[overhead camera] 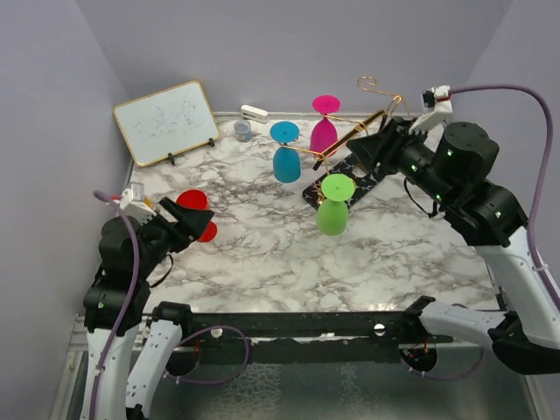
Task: Take the wine glass off the wine glass rack
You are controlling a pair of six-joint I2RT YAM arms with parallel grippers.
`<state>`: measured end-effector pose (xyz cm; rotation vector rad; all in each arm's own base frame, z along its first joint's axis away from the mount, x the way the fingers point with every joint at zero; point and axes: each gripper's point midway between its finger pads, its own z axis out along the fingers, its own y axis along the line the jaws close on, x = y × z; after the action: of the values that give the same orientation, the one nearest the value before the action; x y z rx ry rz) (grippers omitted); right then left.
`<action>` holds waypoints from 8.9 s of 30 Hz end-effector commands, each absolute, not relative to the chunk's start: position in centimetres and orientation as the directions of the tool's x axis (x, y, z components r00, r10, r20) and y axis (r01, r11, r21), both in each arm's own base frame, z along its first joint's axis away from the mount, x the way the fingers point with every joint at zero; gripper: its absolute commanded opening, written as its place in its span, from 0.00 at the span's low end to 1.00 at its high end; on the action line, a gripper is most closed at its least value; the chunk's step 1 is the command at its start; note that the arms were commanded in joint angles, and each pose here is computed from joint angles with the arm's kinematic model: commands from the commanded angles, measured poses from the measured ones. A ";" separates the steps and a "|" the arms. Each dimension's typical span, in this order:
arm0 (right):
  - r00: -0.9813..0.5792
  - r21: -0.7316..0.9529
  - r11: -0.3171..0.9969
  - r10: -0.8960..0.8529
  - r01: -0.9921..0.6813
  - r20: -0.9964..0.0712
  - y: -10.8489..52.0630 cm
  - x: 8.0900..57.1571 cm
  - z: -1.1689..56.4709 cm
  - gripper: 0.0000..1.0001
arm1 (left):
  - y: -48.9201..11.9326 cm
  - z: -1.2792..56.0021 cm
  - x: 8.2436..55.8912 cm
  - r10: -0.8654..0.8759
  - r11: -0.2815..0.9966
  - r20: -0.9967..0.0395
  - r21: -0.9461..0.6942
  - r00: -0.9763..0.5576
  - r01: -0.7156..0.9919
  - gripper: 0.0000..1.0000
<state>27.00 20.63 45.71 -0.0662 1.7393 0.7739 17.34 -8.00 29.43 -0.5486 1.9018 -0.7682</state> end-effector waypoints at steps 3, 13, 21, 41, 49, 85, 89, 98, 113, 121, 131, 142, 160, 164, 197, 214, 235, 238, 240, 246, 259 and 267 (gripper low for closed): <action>-0.407 0.524 0.831 0.421 -0.186 -0.811 15.0 23.2 38.9 0.40 | -15.4 35.2 19.5 -0.591 0.448 -0.559 -0.827 -0.581 0.340 0.68; -0.453 0.647 0.762 0.566 -0.033 -0.689 9.9 16.4 32.7 0.44 | -19.9 39.0 23.4 -0.474 0.323 -0.548 -0.837 -0.690 0.443 0.69; -0.632 0.612 0.788 0.437 -0.075 -0.640 11.5 13.6 27.2 0.41 | -30.8 34.5 24.4 -0.204 0.359 -0.569 -0.800 -0.796 0.480 0.68; -0.645 0.640 0.756 0.421 -0.139 -0.637 12.5 13.1 25.6 0.36 | -36.1 33.2 26.2 -0.171 0.226 -0.463 -0.877 -0.870 0.423 0.58; -0.621 0.636 0.761 0.440 -0.126 -0.649 11.7 13.0 25.9 0.35 | -36.8 32.9 26.2 -0.154 0.193 -0.424 -0.899 -0.893 0.393 0.51; -0.596 0.645 0.756 0.468 -0.112 -0.653 11.0 12.8 26.0 0.35 | -37.8 32.1 24.6 -0.092 0.168 -0.387 -0.914 -0.918 0.369 0.00; -0.587 0.649 0.753 0.480 -0.104 -0.652 10.7 12.8 26.1 0.35 | -37.4 33.5 24.1 -0.109 0.134 -0.384 -0.920 -0.917 0.369 0.00; -0.573 0.664 0.741 0.501 -0.104 -0.649 10.4 12.5 26.7 0.34 | -37.2 36.7 23.5 -0.173 -0.004 -0.307 -0.950 -0.936 0.312 0.00; -0.571 0.674 0.731 0.510 -0.107 -0.644 10.3 12.2 26.6 0.34 | -35.9 35.4 25.1 -0.258 0.109 -0.303 -0.952 -0.917 0.284 0.00; -0.584 0.683 0.722 0.509 -0.110 -0.633 10.9 12.5 26.0 0.34 | -33.8 34.9 27.1 -0.341 0.208 -0.341 -0.936 -0.876 0.283 0.00; -0.595 0.685 0.718 0.501 -0.120 -0.629 11.4 12.6 25.8 0.33 | -35.1 35.2 30.8 -0.369 0.220 -0.357 -0.930 -0.858 0.293 0.00; -0.589 0.684 0.720 0.504 -0.119 -0.632 11.5 12.9 25.9 0.33 | -38.0 37.9 32.6 -0.350 0.100 -0.316 -0.949 -0.882 0.300 0.00; -0.582 0.638 0.739 0.427 -0.217 -0.692 12.8 13.9 27.8 0.34 | -34.5 50.3 24.8 -0.361 -0.112 -0.480 -0.829 -0.800 0.548 0.00; -0.530 0.615 0.701 0.388 -0.361 -0.754 14.5 14.4 31.3 0.37 | -31.6 53.8 20.8 -0.394 -0.153 -0.526 -0.771 -0.753 0.618 0.00; -0.248 0.189 -0.289 0.182 -0.938 -0.952 30.7 12.8 46.4 0.54 | -16.6 53.3 4.9 -0.629 -0.045 -0.584 -0.632 -0.514 0.773 0.00; -0.284 0.217 -0.320 0.179 -0.922 -0.942 31.4 13.5 45.5 0.54 | -16.0 53.3 4.2 -0.644 -0.068 -0.566 -0.628 -0.515 0.775 0.00; -0.291 0.227 -0.310 0.178 -0.923 -0.940 31.8 14.2 45.0 0.53 | -15.2 53.8 3.4 -0.655 -0.064 -0.566 -0.619 -0.501 0.782 0.00; -0.301 0.227 -0.348 0.174 -0.909 -0.938 31.9 14.0 44.9 0.52 | -15.4 53.7 3.5 -0.654 -0.072 -0.563 -0.619 -0.505 0.782 0.00; -0.318 0.238 -0.370 0.171 -0.898 -0.933 32.1 14.0 44.7 0.52 | -15.5 53.7 3.6 -0.653 -0.075 -0.561 -0.621 -0.509 0.781 0.00; -0.318 0.222 -0.415 0.178 -0.882 -0.931 32.2 13.8 44.7 0.52 | -15.6 53.7 3.6 -0.650 -0.079 -0.563 -0.618 -0.510 0.783 0.00; -0.373 0.205 -0.573 0.191 -0.794 -0.908 32.7 12.7 44.7 0.51 | -15.7 53.3 3.8 -0.650 -0.076 -0.562 -0.621 -0.512 0.780 0.00; -0.368 0.195 -0.608 0.173 -0.770 -0.914 34.0 11.6 44.8 0.29 | -15.6 52.5 4.0 -0.646 -0.042 -0.570 -0.636 -0.507 0.770 0.00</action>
<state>13.62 34.67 43.31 -1.1480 0.9997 2.0667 4.51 -16.29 52.17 0.1551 1.2121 -1.7650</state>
